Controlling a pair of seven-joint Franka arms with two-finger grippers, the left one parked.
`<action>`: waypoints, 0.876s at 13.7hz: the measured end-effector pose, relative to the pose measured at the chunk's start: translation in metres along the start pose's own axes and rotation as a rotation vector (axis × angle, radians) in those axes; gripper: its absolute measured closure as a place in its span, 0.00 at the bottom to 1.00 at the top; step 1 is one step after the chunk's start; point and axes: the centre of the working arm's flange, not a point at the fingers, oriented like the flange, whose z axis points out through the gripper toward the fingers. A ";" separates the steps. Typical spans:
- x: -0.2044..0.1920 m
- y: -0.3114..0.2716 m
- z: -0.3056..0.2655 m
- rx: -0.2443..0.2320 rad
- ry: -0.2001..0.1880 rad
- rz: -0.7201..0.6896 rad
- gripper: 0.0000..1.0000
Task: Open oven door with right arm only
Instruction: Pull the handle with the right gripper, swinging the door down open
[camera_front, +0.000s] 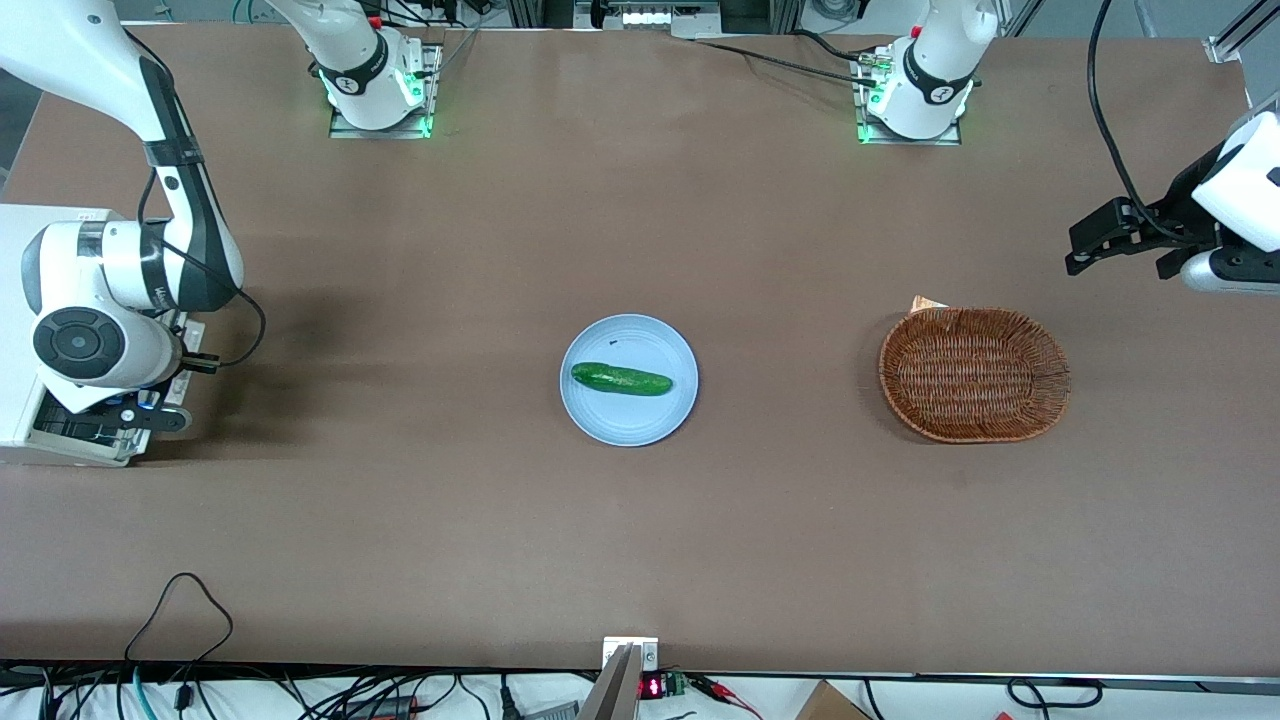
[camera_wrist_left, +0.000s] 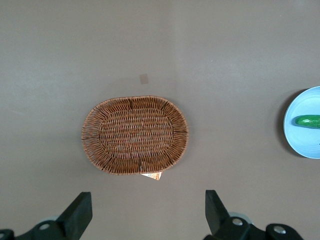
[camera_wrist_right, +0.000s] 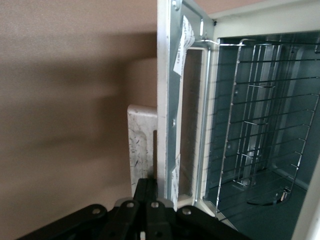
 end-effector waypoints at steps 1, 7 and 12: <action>0.000 -0.001 0.001 0.001 -0.001 -0.001 0.99; 0.004 -0.021 0.014 0.018 -0.009 -0.022 0.99; 0.007 -0.036 0.027 0.025 -0.015 -0.039 0.99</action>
